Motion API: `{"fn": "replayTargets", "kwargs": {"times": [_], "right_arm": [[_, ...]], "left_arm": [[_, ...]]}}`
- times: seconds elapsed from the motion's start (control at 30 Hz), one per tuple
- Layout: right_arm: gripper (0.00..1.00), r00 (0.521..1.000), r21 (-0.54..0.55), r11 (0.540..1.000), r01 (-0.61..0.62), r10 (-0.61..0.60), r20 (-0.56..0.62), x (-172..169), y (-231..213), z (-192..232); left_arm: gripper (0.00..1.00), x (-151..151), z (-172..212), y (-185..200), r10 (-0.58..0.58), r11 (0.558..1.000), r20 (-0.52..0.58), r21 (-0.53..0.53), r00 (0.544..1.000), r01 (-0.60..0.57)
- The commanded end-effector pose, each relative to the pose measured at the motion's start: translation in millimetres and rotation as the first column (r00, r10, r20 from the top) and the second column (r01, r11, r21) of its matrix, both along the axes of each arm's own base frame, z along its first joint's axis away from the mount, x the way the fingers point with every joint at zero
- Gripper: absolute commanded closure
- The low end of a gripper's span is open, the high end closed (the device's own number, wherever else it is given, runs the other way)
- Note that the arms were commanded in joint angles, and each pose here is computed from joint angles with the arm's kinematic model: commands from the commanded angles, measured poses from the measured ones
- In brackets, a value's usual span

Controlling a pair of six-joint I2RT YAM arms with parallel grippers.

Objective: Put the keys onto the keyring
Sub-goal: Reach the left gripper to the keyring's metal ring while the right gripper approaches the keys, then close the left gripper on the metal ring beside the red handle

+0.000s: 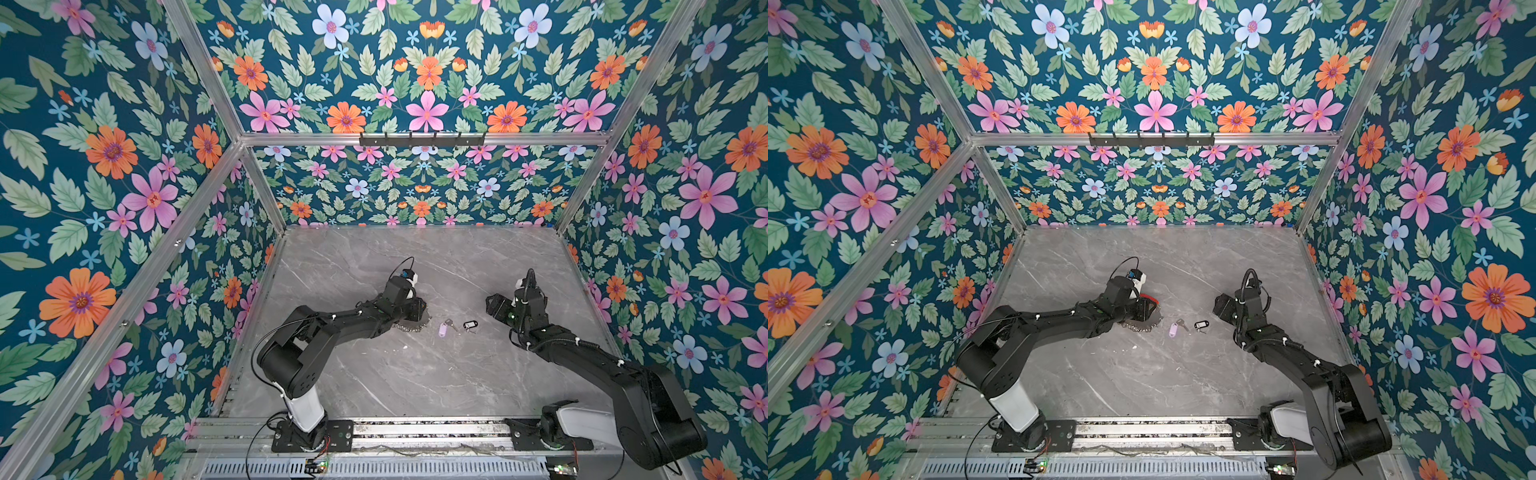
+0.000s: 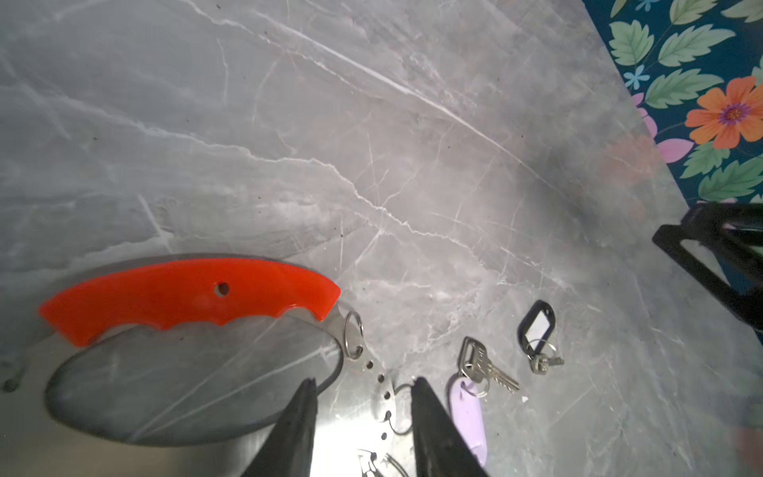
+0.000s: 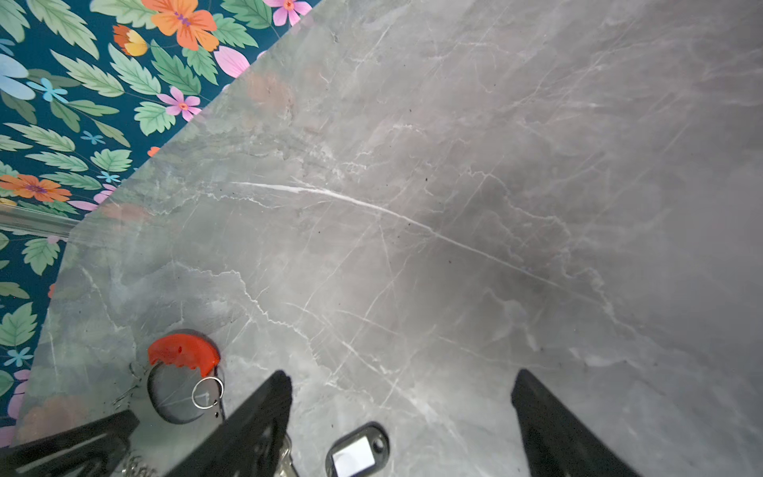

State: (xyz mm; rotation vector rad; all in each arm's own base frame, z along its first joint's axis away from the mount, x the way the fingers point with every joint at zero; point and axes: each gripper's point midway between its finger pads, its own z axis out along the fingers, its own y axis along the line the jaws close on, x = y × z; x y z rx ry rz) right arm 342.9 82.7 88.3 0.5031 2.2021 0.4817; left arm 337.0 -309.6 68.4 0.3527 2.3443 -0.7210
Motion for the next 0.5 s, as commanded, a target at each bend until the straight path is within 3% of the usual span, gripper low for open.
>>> {"fn": "replayTargets", "kwargs": {"times": [0.0, 0.13, 0.47], "right_arm": [[0.22, 0.999, 0.039, 0.999, -0.011, 0.009, 0.050, 8.1, 6.4, 11.8], [0.23, 0.999, 0.037, 0.999, -0.009, 0.007, 0.044, 8.7, 6.3, 11.4], [0.24, 0.999, 0.035, 0.999, -0.001, -0.001, 0.048, 8.3, 4.5, 11.6]], "left_arm": [[0.64, 6.0, 8.6, -11.9, -0.011, 0.998, 0.020, -0.062, 1.000, 0.012], [0.69, 7.7, 2.5, -18.3, -0.025, 0.998, -0.002, -0.062, 1.000, 0.025], [0.72, 14.9, -16.3, -18.4, 0.004, 1.000, -0.028, -0.030, 1.000, -0.005]]}}
